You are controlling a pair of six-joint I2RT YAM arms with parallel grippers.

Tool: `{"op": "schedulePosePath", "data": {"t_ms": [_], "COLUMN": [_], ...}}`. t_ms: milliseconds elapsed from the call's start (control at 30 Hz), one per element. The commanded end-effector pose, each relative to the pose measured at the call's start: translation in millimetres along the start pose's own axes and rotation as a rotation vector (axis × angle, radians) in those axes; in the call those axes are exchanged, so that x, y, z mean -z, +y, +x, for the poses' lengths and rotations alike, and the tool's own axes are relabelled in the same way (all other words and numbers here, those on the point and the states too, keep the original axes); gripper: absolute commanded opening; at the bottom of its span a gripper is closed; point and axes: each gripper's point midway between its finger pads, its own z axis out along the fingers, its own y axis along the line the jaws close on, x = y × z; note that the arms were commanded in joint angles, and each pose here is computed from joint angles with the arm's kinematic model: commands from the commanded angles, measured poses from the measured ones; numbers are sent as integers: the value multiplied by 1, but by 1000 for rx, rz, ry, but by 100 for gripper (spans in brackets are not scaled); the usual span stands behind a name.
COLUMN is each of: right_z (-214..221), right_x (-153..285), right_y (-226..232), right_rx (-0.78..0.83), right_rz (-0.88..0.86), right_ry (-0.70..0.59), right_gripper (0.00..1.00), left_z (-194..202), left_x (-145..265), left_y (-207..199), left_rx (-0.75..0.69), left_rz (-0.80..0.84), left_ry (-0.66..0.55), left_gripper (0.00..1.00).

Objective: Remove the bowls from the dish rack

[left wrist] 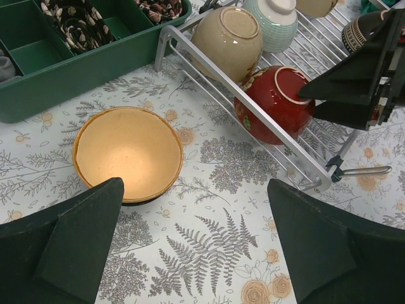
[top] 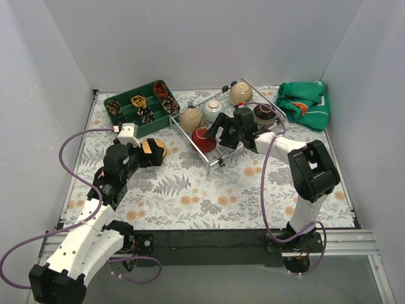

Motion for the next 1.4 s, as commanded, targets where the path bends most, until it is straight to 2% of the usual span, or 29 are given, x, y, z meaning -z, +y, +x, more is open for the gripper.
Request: {"op": "schedulePosePath", "data": {"t_ms": [0,400,500,700,733,800,900,967,1000,1067,1100,1300,1367], "right_z": [-11,4,5,1,-1,-5,-13,-19,-21,-26,-28,-35,-41], "right_x": [-12,-24,-26,-18,-16,-10,1,10,13,22,25,41,47], "right_y": [15,-19,-20,-13,-11,-3,11,21,23,32,35,36,37], "right_rx": [-73,-254,-259,-244,-238,-206,-156,-126,-97,-63,-42,130,198], "right_rz": [-80,-58,-67,-101,-108,-129,-166,-191,-197,-214,-218,-176,-161], "right_ry": [-18,-44,-42,-59,-62,-73,-93,-113,-121,-140,-147,-166,-187], "right_gripper": [98,98,94,75,67,61,37,30,21,16,10,1,1], "left_z": [-4,-2,0,-1,0,0,0,0,0,1,1,2,2], "left_x": [2,3,2,2,2,2,2,2,1,1,1,1,1], "left_y": [-3,-7,-7,-8,-7,-7,-8,-7,-8,-6,-7,-6,-7], "left_rx": [-18,-22,-23,-24,-24,-24,-24,-26,-26,-26,-26,-26,-26], "left_rz": [15,31,34,36,35,36,38,37,37,33,34,32,34], "left_ry": [-32,-26,-20,-21,-18,-20,-19,-18,-18,-16,-16,-13,-14], "left_gripper": [98,98,98,98,98,98,98,98,98,98,98,98,98]}}
